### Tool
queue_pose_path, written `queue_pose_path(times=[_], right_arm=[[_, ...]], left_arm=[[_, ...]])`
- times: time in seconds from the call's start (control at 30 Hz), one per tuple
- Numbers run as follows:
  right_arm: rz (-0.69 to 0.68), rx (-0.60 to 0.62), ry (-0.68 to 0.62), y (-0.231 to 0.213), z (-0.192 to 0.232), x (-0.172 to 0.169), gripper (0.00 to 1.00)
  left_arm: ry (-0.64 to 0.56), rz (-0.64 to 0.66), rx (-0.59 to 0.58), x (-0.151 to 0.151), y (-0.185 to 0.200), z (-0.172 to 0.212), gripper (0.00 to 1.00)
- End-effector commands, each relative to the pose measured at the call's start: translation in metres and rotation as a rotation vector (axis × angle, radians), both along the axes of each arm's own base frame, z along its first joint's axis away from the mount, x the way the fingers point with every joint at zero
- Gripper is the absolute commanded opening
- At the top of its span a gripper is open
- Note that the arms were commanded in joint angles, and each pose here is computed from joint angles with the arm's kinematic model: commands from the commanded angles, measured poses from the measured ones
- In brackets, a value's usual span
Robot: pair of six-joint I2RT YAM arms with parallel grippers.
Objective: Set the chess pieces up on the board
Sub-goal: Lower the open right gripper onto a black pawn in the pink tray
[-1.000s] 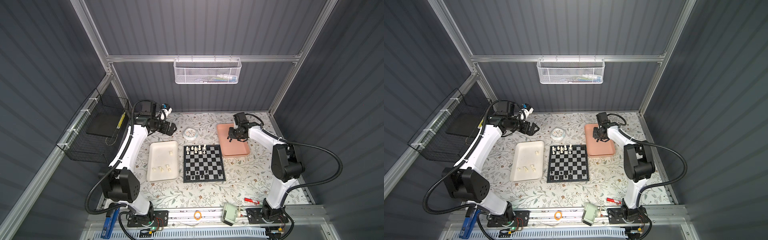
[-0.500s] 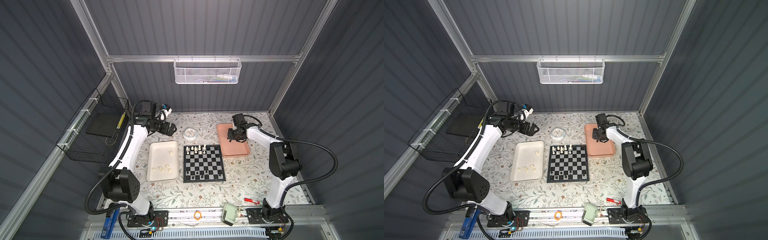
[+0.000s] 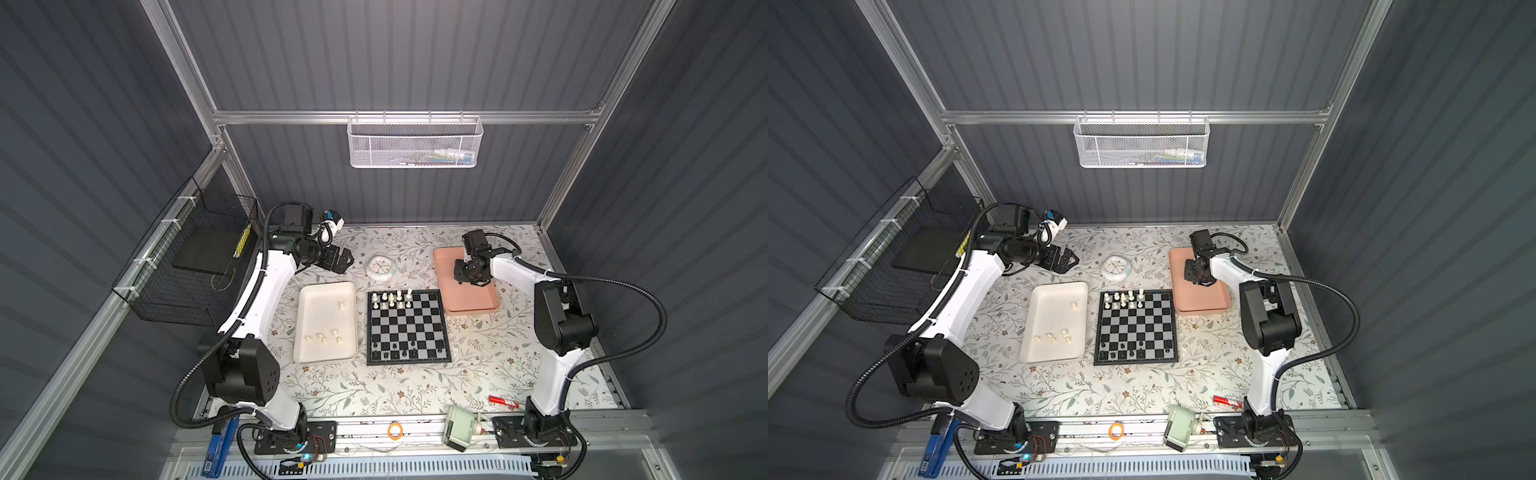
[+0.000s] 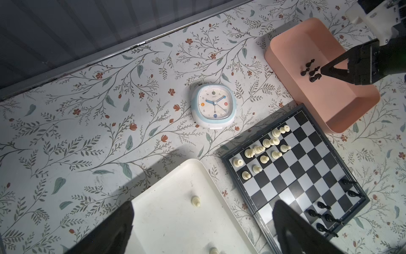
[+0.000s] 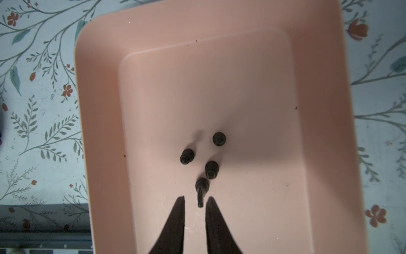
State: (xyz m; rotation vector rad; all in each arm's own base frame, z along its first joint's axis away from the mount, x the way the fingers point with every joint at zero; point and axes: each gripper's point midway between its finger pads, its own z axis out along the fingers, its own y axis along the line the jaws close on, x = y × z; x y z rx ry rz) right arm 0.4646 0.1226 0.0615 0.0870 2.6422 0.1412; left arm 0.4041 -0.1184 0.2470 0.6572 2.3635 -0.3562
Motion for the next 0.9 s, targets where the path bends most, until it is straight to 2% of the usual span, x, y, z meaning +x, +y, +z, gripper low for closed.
queue_pose_path(times=[0.0,0.87], right_arm=[[0.003,-0.02,0.033,-0.004,-0.015,-0.004,0.21],[0.003,-0.046,0.056,-0.007,-0.032,-0.003,0.2]], left_arm=[[0.01,-0.012,-0.015,-0.009,-0.004,0.003,0.99],[0.011,-0.007,-0.012,-0.008,-0.003,0.001,0.99]])
